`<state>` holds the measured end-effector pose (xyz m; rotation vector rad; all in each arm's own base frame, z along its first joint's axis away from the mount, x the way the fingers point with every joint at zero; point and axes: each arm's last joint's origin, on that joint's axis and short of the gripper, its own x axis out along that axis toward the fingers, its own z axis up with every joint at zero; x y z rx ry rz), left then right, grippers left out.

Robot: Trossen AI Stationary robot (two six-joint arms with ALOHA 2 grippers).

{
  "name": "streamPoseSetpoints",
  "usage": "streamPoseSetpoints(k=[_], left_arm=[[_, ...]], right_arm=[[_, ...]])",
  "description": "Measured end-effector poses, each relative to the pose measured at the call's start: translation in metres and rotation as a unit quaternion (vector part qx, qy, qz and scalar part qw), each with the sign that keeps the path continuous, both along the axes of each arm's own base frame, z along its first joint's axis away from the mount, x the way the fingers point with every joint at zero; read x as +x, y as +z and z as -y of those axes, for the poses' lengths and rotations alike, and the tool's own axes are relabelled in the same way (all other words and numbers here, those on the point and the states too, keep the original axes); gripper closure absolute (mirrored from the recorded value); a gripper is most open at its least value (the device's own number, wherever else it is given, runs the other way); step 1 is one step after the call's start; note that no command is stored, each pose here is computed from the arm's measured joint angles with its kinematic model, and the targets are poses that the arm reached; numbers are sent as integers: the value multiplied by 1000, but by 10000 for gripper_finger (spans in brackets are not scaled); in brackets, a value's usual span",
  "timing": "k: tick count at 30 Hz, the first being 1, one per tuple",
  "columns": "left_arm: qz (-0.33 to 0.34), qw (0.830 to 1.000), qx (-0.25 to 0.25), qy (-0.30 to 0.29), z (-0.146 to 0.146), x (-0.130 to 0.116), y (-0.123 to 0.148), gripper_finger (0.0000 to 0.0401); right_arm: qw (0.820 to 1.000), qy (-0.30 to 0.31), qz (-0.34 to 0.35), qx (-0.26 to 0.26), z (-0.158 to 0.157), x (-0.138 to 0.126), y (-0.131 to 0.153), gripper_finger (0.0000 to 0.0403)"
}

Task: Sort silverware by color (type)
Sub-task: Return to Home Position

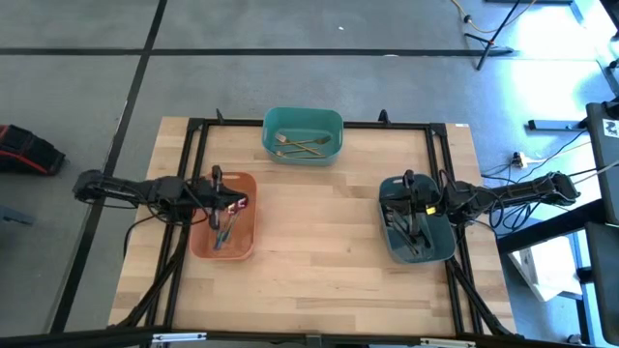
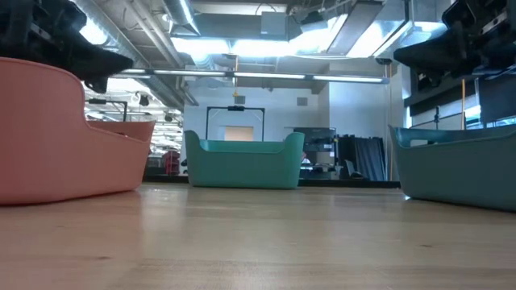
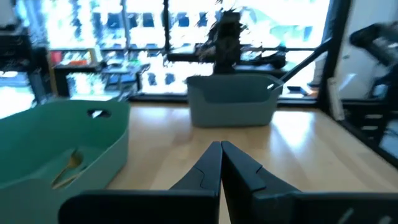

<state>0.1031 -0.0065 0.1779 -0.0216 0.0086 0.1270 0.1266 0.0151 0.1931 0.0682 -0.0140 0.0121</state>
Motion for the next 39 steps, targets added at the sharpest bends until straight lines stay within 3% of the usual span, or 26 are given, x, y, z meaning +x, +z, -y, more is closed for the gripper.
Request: streamPoseSetpoints(k=[5,16,33,39], left_arm=[[18,1000,3,-18,-1,-9,1,399],[10,999,18,-26,0,-6,-8,399],[11,1000,12,-26,0,-6,-8,399],[12,1000,12,-26,0,-6,-8,399]], right_arm=[[1000,0,-8,2,0,0,-2,402],[999,5,-37,-12,0,-1,-7,402],[998,25,41,-39,4,-37,4,402],[996,63,37,-47,1,-31,-20,402]])
